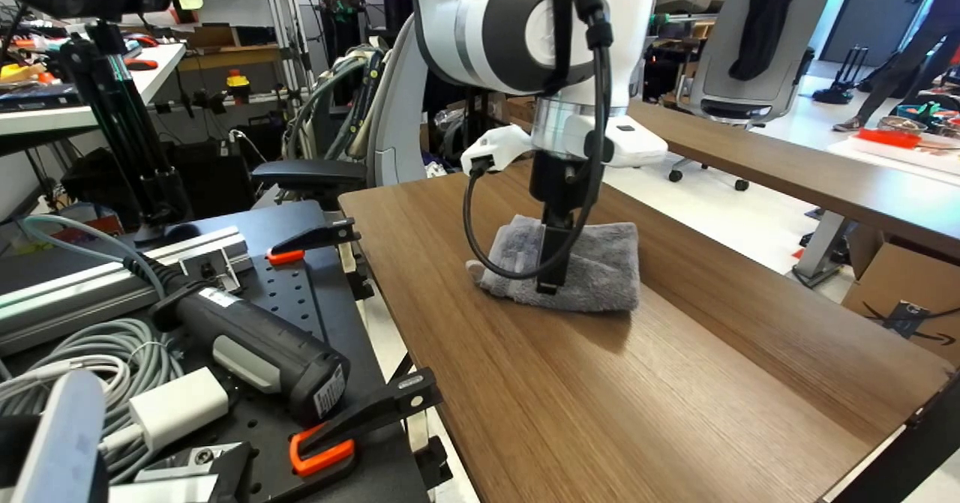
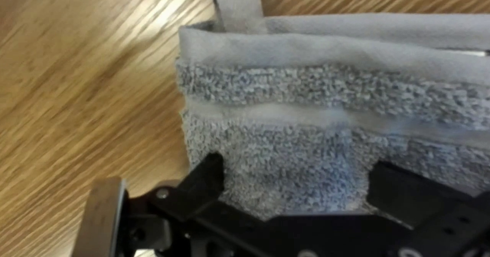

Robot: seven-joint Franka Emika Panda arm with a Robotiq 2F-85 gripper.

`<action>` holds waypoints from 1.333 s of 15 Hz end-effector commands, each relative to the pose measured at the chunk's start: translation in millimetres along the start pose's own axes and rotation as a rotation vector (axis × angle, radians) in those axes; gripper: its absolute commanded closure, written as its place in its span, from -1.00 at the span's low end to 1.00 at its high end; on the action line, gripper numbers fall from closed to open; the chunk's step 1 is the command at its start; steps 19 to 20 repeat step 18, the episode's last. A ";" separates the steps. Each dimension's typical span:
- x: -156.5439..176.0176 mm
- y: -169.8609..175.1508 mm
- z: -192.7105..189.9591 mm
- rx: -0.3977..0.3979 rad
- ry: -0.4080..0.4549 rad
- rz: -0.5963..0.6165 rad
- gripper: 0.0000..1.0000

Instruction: Move the grey towel to the left

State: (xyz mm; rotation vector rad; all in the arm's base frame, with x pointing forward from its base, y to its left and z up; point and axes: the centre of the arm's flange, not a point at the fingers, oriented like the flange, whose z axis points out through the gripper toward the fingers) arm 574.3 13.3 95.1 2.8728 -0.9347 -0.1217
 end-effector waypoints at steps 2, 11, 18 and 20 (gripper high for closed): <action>-44.5 -52.4 2.5 0.026 0.000 -0.049 -1.00; -68.0 -91.4 -86.7 0.053 0.079 -0.063 -1.00; -68.7 -92.3 -154.6 0.105 0.077 -0.040 -1.00; -68.7 -92.3 -154.6 0.105 0.077 -0.040 -1.00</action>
